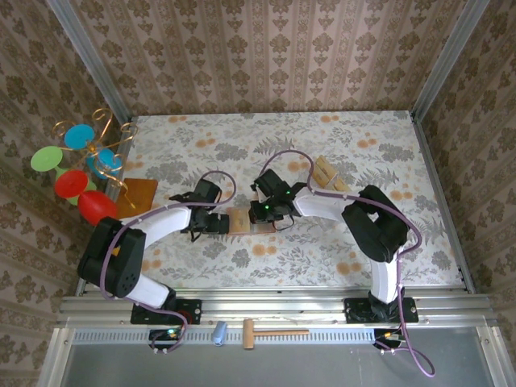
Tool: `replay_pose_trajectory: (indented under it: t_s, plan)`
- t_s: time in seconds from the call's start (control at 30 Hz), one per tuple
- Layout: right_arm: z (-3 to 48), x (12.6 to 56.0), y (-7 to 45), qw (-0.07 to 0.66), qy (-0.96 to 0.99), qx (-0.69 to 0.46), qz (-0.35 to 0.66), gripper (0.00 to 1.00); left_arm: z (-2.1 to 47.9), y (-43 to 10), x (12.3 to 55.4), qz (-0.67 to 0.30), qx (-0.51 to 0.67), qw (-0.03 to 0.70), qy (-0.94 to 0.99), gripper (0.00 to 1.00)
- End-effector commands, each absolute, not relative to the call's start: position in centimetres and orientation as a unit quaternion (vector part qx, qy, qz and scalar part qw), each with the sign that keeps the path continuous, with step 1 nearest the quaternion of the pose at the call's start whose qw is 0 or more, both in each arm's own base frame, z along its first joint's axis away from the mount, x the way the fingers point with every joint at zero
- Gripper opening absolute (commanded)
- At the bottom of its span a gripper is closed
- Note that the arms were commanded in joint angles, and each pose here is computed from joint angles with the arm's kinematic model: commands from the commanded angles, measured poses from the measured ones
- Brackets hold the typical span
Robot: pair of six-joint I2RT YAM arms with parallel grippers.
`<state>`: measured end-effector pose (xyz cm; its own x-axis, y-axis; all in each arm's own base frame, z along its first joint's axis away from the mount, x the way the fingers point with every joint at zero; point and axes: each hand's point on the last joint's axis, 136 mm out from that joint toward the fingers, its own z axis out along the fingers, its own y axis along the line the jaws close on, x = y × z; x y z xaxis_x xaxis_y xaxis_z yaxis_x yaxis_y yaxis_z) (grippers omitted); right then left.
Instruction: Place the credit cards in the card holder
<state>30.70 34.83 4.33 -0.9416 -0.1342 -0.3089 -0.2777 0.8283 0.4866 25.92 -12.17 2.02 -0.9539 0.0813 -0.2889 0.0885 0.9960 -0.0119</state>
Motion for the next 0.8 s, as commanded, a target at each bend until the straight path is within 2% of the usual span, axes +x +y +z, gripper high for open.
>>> replay_pose_trajectory:
  t_s: [0.0, 0.77]
  plan:
    - [4.2, 30.1, 34.8, 0.132, 0.948, -0.113, 0.266, 0.02, 1.8, -11.2, 25.0, 0.010, 0.035, 0.138, 0.990, 1.00]
    - [2.6, 29.3, 37.0, 0.107, 0.949, -0.123, 0.272, 0.01, 0.1, -12.1, 24.3, 0.001, 0.037, 0.121, 0.992, 1.00]
